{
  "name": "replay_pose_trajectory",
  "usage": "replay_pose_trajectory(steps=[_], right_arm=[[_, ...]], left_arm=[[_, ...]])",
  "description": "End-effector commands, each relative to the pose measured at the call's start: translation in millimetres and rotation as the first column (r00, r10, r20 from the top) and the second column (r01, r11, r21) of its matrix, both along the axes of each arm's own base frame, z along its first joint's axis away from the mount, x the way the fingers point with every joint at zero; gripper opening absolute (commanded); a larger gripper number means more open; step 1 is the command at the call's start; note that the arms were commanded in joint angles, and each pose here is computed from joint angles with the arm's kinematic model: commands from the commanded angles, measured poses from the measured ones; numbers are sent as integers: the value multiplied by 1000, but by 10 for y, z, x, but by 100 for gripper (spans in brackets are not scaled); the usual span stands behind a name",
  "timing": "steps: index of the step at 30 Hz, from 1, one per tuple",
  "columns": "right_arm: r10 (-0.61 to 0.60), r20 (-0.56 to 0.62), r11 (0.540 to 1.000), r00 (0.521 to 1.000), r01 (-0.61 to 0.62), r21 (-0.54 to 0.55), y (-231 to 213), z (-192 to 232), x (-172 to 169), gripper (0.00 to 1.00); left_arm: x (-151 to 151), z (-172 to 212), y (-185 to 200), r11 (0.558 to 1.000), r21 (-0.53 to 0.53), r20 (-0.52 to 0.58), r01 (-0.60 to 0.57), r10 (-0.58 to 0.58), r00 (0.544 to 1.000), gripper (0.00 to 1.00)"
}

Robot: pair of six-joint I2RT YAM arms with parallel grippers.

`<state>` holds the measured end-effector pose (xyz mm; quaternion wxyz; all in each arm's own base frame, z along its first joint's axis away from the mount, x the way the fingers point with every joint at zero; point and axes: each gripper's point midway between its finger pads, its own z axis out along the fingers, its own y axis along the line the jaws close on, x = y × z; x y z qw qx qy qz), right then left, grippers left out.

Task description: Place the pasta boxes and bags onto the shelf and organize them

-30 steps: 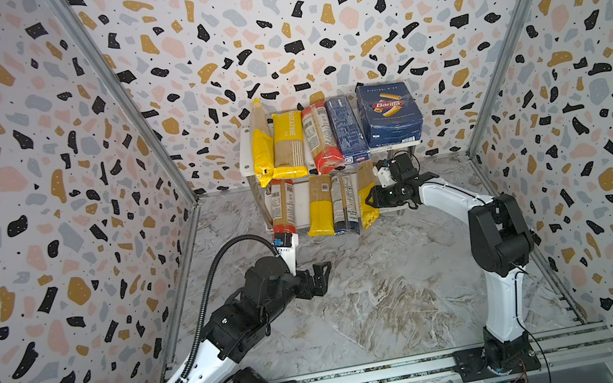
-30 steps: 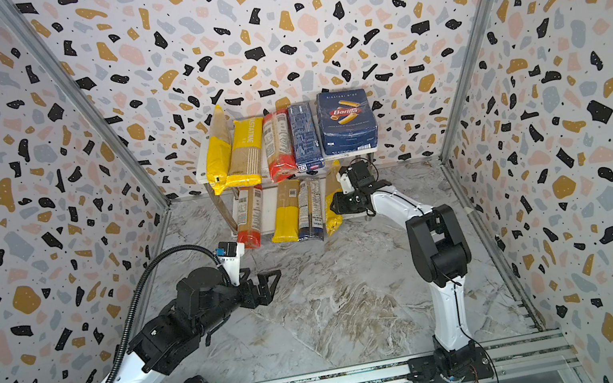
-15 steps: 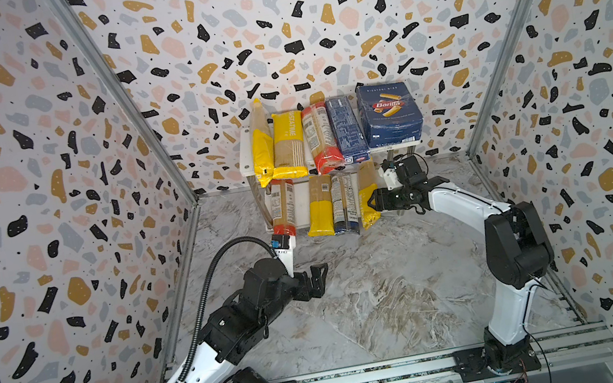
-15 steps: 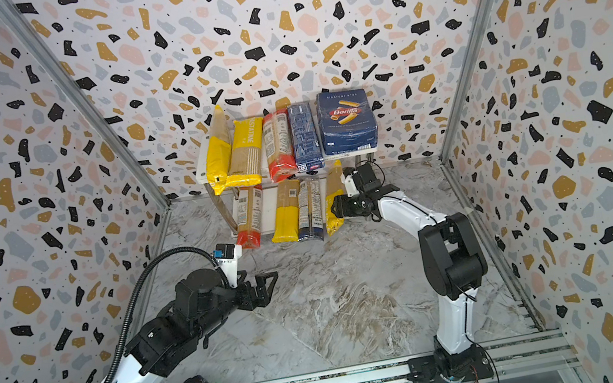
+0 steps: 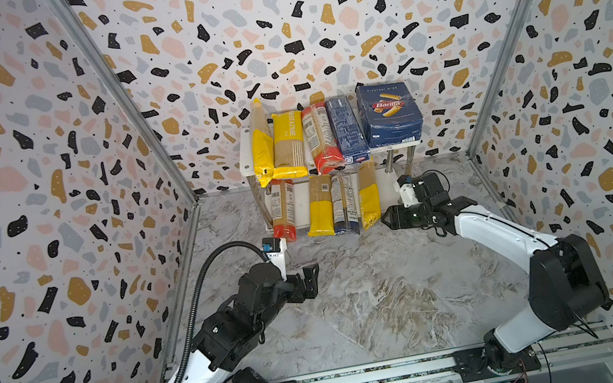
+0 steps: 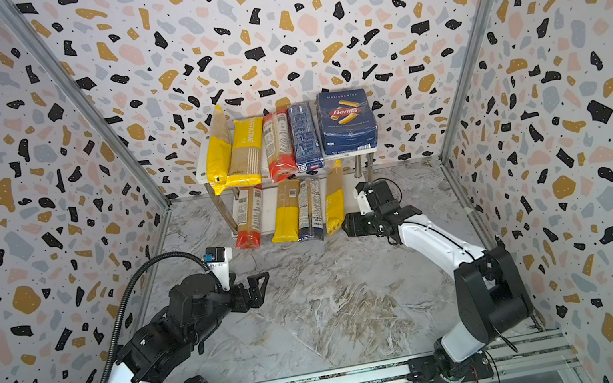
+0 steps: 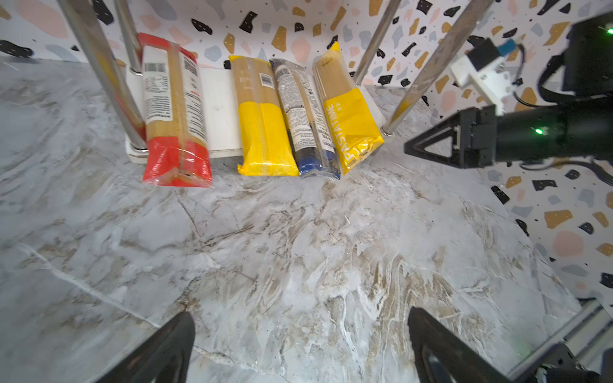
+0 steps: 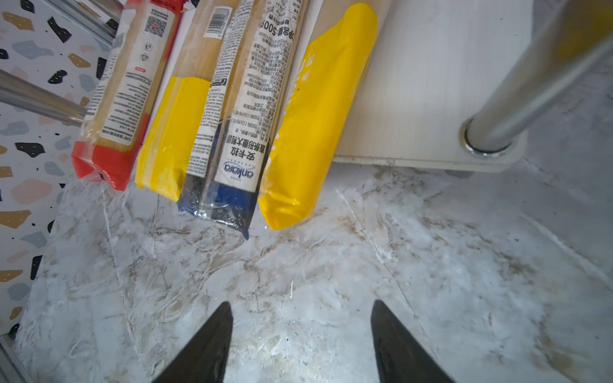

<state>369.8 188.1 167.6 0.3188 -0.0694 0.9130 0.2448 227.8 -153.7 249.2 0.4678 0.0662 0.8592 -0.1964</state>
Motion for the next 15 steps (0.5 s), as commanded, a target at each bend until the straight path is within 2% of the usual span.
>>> replay_pose_trajectory(steps=[1, 4, 8, 12, 15], right_arm=[[9, 66, 1000, 998, -11, 28, -11, 276, -254, 67], [17, 109, 999, 994, -20, 27, -82, 382, -463, 68], [-20, 136, 1000, 991, 22, -12, -245, 411, -612, 69], [-108, 169, 989, 980, 123, -81, -492, 392, -685, 72], [-169, 210, 976, 963, 193, -100, -659, 387, -738, 74]], left_arm=[[99, -11, 335, 983, 71, 60, -167, 163, 985, 100], [159, -3, 621, 941, 127, 114, -315, 301, 947, 100], [256, 49, 686, 916, 102, 171, -387, 367, 914, 100], [376, 9, 796, 866, 109, 246, -488, 452, 857, 99], [434, -29, 832, 844, 105, 300, -526, 477, 826, 100]])
